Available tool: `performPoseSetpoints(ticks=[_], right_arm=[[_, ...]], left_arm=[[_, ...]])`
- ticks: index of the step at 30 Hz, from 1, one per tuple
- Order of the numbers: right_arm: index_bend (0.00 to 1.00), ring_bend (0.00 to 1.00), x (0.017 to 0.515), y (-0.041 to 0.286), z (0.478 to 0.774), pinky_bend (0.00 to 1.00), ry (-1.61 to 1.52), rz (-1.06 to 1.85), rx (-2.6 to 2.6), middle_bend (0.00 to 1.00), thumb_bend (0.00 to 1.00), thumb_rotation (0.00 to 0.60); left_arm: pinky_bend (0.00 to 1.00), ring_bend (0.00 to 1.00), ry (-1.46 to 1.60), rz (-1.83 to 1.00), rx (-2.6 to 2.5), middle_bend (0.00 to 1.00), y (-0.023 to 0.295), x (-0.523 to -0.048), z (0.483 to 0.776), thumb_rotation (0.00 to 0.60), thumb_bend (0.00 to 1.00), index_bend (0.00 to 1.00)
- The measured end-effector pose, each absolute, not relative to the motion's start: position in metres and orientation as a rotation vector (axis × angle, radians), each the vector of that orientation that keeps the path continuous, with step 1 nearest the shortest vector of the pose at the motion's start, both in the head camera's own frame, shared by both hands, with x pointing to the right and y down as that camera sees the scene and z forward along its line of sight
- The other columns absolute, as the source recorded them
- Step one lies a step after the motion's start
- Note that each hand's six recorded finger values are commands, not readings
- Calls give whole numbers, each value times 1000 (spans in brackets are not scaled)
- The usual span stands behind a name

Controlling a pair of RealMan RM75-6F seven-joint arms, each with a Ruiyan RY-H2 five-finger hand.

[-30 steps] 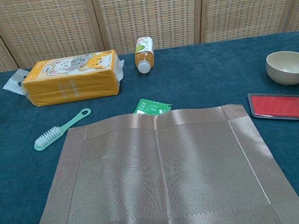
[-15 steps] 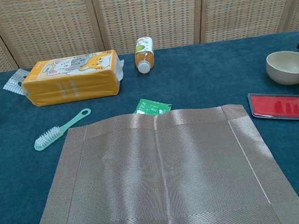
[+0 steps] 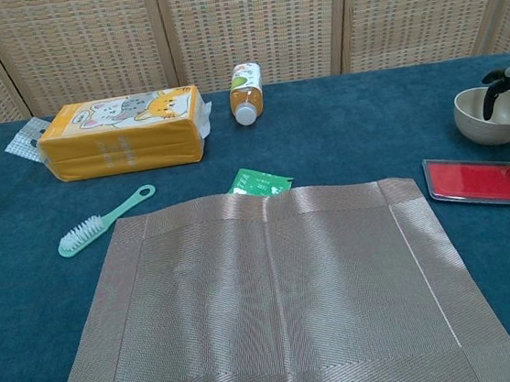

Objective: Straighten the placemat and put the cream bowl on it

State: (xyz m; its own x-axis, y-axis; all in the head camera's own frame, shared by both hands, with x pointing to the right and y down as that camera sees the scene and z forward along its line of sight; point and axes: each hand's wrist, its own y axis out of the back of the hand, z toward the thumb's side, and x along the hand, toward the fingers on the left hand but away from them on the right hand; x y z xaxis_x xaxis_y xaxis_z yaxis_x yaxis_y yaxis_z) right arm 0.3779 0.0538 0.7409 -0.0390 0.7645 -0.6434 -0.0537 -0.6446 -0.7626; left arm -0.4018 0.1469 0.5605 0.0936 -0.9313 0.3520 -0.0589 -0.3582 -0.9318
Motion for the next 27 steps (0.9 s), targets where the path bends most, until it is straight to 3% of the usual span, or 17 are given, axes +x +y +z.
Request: performPoseSetpoints(ticks=[9, 19, 27], right_arm=[[697, 0, 371, 47, 754, 0, -752, 1753, -1637, 0, 536, 600], [717, 0, 362, 41, 744, 0, -804, 1648, -1615, 0, 552, 600], [720, 0, 332, 41, 708, 0, -786, 1432, -1658, 0, 552, 600]], left_arm=[[0, 0, 1015, -1380, -1566, 0, 145, -404, 562, 600, 0, 0], [0, 0, 1022, -1373, -1575, 0, 146, -403, 560, 600, 0, 0], [0, 0, 1020, -1361, -1594, 0, 148, -402, 558, 600, 0, 0]])
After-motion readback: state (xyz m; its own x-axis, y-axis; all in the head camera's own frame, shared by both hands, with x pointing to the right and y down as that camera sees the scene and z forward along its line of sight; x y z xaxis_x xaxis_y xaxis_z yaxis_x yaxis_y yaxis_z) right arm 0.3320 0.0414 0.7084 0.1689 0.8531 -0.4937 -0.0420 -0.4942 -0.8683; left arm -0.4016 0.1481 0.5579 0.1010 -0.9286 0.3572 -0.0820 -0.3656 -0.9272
